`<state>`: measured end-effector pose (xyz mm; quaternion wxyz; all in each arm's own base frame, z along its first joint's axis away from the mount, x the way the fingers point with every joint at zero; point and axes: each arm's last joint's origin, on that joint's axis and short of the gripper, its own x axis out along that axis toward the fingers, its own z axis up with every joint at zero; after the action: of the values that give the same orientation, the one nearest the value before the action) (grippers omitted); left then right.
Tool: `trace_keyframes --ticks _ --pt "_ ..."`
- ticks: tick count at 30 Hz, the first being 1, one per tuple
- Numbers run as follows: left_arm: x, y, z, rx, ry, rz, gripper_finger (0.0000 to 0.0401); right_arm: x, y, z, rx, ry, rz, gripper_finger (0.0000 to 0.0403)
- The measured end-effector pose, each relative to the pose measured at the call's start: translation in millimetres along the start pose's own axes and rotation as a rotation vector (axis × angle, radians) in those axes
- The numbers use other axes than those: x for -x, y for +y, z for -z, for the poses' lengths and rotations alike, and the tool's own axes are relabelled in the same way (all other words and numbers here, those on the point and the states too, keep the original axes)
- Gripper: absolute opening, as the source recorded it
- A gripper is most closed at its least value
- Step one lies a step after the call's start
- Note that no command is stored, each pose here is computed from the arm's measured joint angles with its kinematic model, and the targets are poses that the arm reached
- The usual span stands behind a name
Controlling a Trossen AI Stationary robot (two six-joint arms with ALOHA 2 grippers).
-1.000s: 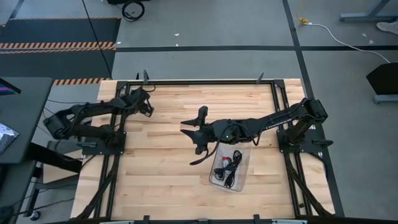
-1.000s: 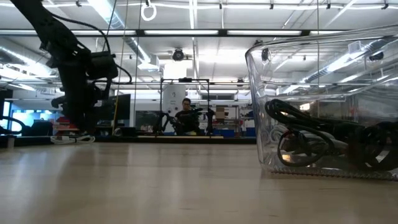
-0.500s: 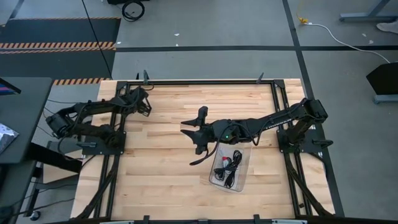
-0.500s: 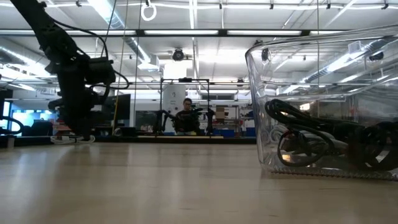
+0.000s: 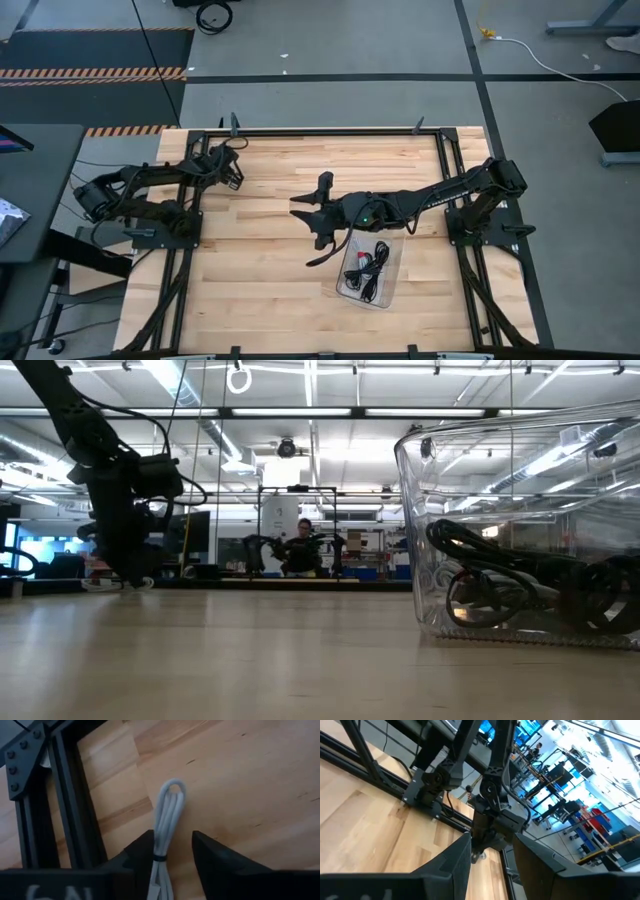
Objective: Pick and place USB-C Cables
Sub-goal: Put the white USB charger cable into the transparent bin
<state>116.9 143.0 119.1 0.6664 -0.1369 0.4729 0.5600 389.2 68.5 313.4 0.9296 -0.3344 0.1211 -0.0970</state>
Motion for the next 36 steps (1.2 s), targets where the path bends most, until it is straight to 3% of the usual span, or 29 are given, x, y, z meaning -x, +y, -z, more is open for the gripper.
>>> trace_keyframes --ticks 7,9,17,26,31,36 --pt "0.1 0.0 -0.1 -0.001 -0.001 0.002 0.0029 0.0 0.0 0.0 0.0 -0.001 -0.001 0.0154" --pt "0.2 -0.1 -0.5 0.005 -0.004 0.003 0.0014 -0.1 -0.1 0.0 0.0 -0.001 0.0 0.0154" --pt "0.9 -0.4 -1.7 -0.004 0.001 0.02 0.0027 -0.1 -0.1 0.0 0.0 -0.001 -0.001 0.0154" --pt "20.3 -15.1 -27.4 -0.033 -0.047 0.217 0.0015 -0.2 -0.5 0.4 0.0 0.004 0.006 0.0154" --pt "51.5 -28.9 -41.7 -0.074 -0.184 0.306 0.0015 -0.1 -1.4 2.1 0.005 0.05 0.053 0.0154" --pt "100.9 -35.4 -51.8 -0.093 -0.379 0.437 0.0015 0.4 -1.9 6.0 -0.001 0.127 0.118 0.0154"
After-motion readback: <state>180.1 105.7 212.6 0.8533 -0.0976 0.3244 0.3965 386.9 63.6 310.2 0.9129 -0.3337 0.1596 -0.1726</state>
